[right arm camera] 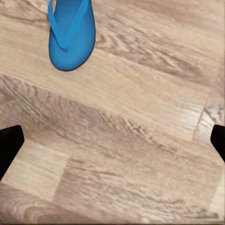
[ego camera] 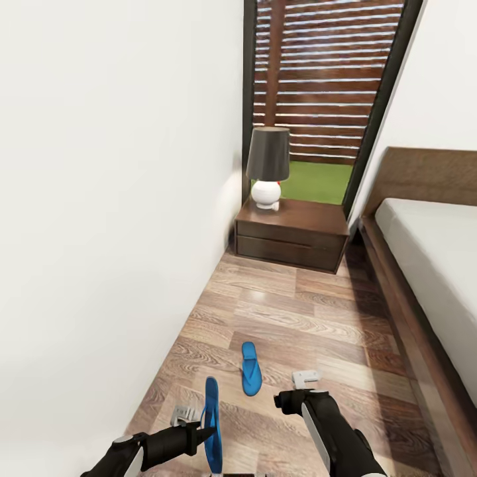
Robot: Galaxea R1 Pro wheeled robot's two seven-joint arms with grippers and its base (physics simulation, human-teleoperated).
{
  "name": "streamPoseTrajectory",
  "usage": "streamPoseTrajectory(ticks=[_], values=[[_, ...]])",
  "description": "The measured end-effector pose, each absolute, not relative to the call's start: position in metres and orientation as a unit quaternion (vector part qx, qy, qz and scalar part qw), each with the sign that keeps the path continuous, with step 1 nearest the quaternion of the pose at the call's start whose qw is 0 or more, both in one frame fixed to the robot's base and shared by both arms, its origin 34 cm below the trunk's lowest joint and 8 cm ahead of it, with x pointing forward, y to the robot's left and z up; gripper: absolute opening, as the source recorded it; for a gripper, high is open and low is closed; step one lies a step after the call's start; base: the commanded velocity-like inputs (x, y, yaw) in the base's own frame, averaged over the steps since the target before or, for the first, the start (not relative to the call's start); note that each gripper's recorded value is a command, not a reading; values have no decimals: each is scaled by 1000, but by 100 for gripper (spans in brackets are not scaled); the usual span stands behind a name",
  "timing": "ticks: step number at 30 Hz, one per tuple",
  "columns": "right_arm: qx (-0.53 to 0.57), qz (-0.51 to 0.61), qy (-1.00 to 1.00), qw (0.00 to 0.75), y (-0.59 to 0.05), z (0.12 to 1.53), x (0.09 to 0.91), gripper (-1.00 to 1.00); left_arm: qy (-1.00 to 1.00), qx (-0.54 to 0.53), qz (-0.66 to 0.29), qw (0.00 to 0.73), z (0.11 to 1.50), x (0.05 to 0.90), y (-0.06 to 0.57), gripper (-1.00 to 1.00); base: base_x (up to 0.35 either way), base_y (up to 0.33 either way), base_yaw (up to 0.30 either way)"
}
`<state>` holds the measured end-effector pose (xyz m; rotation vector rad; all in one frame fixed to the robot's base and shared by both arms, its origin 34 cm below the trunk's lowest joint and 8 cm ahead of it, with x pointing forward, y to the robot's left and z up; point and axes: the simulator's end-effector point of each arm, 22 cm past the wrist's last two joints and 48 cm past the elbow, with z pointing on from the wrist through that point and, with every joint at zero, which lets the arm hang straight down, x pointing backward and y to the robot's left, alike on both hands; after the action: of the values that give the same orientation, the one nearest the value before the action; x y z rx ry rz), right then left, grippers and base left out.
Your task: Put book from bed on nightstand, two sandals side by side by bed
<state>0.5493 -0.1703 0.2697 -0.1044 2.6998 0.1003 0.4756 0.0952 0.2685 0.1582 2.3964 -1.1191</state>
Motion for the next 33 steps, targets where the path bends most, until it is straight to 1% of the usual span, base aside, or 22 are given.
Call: streamPoseTrajectory(ticks=[27,30,33], values=[[-36,38,985,163,-170,217,521,100,889,31,-413,197,225,449,97,-100,0,0,0],[-35,39,986,157,-170,211,517,100,887,19,-412,208,225,459,107,-100,0,0,0],[-34,40,987,155,-170,209,516,100,877,6,-407,256,245,497,122,-100,0,0,0]])
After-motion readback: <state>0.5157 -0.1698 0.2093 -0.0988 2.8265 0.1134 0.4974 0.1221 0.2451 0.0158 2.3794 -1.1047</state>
